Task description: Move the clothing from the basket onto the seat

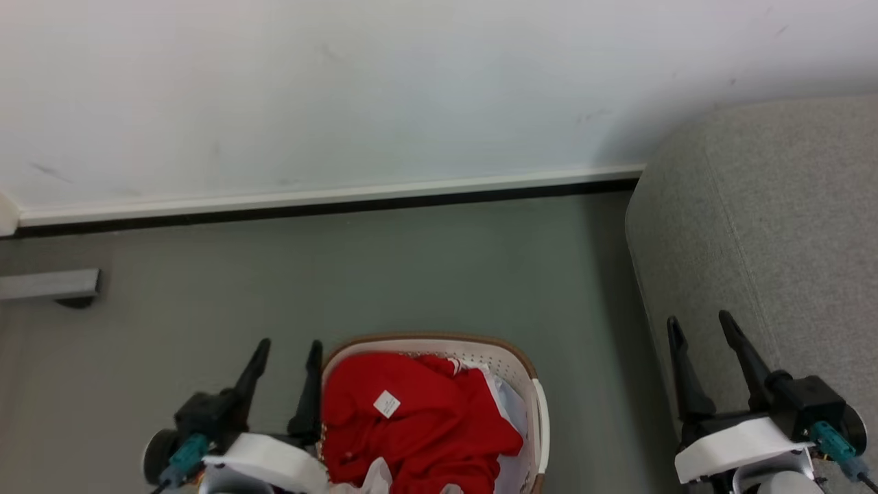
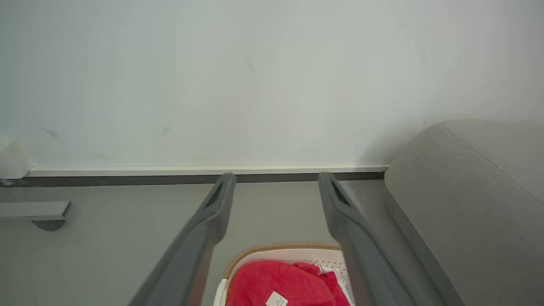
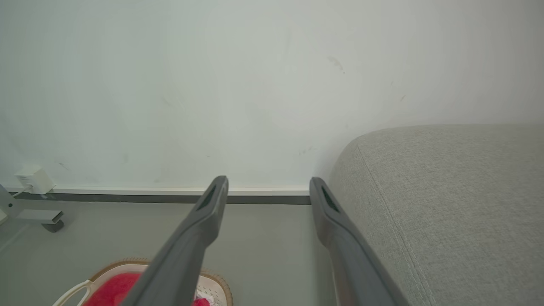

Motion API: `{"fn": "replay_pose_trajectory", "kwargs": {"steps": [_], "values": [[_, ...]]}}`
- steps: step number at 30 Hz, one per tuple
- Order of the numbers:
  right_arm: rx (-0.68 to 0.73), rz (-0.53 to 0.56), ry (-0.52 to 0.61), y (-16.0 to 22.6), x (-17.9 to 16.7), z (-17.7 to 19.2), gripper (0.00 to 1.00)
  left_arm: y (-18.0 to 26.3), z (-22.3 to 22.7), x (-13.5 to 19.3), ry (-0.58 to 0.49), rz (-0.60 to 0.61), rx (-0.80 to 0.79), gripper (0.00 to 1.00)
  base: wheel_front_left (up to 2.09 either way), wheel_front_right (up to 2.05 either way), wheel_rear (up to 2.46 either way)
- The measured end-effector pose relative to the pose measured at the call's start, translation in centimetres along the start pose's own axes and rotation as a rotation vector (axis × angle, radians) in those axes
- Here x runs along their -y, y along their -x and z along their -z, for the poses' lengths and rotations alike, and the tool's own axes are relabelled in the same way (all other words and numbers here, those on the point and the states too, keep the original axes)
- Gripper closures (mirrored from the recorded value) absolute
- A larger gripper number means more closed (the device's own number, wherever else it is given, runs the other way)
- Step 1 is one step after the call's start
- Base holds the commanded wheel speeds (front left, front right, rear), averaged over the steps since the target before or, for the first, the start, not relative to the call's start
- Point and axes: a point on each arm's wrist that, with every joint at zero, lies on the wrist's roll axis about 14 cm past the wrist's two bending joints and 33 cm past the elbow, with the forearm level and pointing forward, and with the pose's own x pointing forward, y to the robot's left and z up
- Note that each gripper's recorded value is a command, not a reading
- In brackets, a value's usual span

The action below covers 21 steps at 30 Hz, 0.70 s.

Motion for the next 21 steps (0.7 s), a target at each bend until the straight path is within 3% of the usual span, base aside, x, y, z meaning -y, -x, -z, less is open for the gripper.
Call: {"fn": "replay_pose_trajectory", "kwargs": {"steps": [13,21], "values": [[-0.033,0.03,0.018,-4.6,2.3,2.8,0.0,-7.4,10.3,6.4,-0.105,0.285,-0.311,0.0,0.0,0.0,0.0],[-0.069,0.019,0.029,-6.9,2.7,5.7,0.0,-8.8,16.8,8.3,-0.14,0.402,-0.527,0.0,0.0,0.0,0.0]]}}
